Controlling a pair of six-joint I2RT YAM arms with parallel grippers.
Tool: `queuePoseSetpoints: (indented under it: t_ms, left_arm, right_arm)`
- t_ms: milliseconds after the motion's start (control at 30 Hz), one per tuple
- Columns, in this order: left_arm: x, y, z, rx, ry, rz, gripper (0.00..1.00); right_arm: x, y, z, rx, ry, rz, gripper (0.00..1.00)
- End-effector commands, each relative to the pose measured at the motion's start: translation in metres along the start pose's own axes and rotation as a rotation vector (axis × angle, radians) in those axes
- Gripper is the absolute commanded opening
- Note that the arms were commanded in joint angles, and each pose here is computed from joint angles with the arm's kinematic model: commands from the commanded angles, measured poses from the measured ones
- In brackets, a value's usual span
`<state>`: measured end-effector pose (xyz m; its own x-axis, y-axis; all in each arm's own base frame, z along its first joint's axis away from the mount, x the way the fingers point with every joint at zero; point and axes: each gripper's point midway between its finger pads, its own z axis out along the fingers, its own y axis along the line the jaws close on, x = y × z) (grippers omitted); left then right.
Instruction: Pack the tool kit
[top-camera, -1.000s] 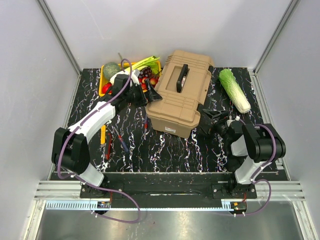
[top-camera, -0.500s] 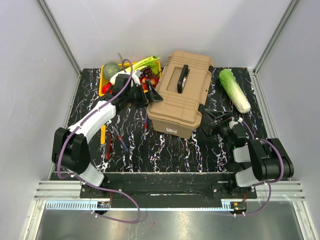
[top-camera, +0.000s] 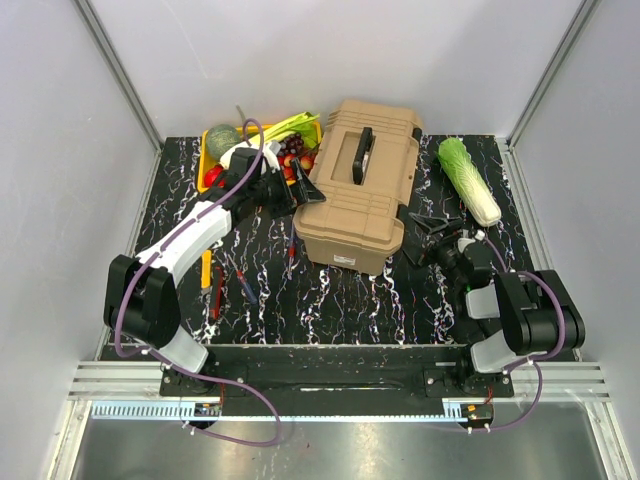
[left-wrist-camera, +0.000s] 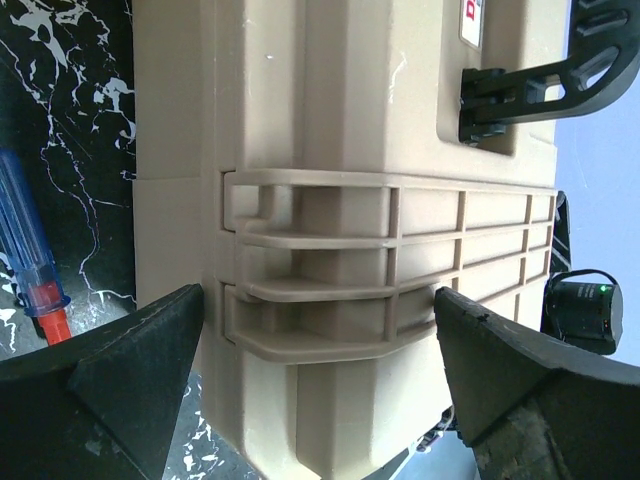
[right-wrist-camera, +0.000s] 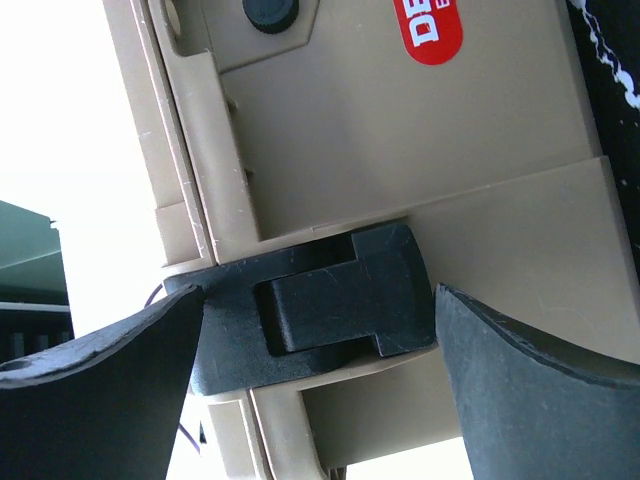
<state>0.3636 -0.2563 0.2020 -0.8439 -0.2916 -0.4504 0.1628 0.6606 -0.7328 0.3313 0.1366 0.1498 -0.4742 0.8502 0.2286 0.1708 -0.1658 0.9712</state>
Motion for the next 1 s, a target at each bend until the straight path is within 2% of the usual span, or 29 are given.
queuePoseSetpoints:
  t_ms: [0,300,533,800,867,967]
  left_arm:
    - [0.065,-0.024,0.005,0.095,0.258,-0.090,0.99]
    - [0.056,-0.023,0.015,0.082,0.244,-0.071,0.99]
    - [0.045,-0.031,0.028,0.109,0.251,-0.055,0.99]
    - [0.052,-0.043,0.042,0.141,0.291,-0.041,0.98]
    - [0.051,-0.043,0.042,0.134,0.286,-0.037,0.97]
    - [0.050,-0.036,0.041,0.103,0.277,-0.020,0.98]
  right_arm:
    - [0.064,0.093,-0.004,-0.361,0.266,-0.241,0.99]
    - [0.072,0.120,0.002,-0.421,0.315,-0.295,0.91]
    - [0.052,0.096,0.016,-0.354,0.240,-0.206,0.99]
    - [0.044,0.089,0.023,-0.320,0.233,-0.107,0.99]
    - [0.048,0.095,0.019,-0.341,0.237,-0.133,0.96]
    - [0.052,0.103,0.018,-0.364,0.251,-0.163,0.84]
